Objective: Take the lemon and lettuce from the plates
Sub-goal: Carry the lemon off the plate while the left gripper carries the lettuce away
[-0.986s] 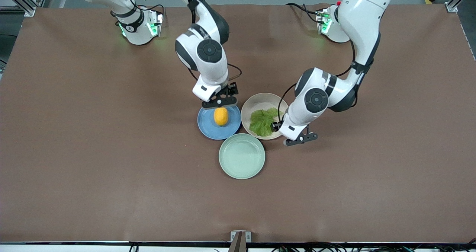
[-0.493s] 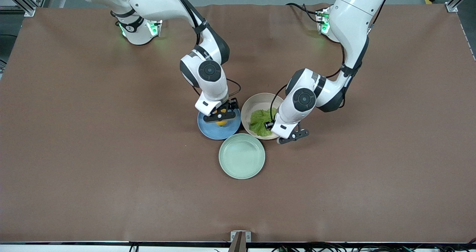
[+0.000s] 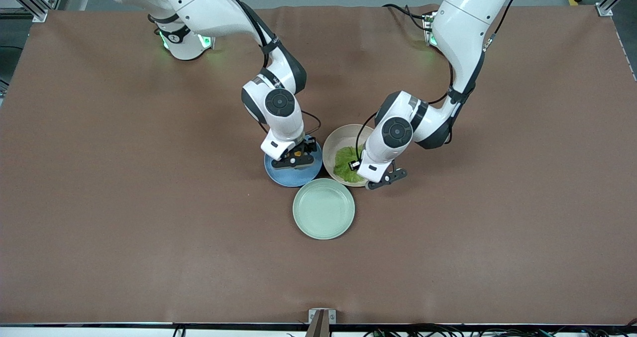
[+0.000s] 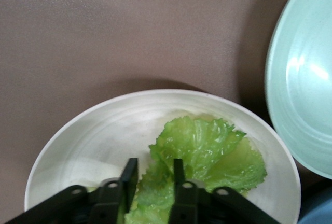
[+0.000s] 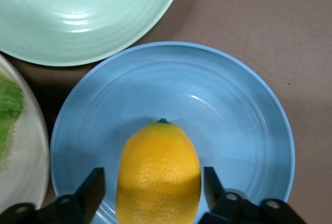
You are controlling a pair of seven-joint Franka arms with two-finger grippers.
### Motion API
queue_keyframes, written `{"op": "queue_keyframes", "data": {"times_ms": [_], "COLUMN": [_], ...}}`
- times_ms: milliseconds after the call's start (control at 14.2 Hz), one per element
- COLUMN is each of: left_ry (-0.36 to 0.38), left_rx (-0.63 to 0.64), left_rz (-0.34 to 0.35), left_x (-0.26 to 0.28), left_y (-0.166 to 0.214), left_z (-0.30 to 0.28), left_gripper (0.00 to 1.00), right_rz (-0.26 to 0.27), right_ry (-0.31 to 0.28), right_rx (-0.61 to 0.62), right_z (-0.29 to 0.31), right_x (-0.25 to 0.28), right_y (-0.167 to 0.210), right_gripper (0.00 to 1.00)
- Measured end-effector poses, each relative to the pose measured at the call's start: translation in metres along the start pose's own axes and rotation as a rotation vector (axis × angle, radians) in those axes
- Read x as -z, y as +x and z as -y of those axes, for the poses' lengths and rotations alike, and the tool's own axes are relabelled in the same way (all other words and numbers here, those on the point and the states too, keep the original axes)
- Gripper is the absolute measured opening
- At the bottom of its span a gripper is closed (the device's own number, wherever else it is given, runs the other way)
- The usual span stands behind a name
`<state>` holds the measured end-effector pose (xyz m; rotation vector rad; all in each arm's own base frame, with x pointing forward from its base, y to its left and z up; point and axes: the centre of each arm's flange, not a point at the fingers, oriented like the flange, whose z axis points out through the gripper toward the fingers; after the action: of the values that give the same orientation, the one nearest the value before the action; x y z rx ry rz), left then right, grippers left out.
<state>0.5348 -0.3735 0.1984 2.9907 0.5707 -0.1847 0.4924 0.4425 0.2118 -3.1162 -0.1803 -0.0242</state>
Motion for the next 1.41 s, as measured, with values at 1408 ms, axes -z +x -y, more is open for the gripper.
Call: {"op": "queue_keyframes", "data": {"times_ms": [1408], "left_ry": [-0.003], "left_rx": [0.451], "left_rz": [-0.024], "left_x": [0.091], "left_y": [0.205], "left_z": [0.291], "left_gripper": [0.04], "right_rz": [0.191], "right_ry": [-0.021], "right_rx": [-0.096], "right_z": [-0.404], "right_x": [0.139], "right_y": [0.090], "right_gripper": [0.62]}}
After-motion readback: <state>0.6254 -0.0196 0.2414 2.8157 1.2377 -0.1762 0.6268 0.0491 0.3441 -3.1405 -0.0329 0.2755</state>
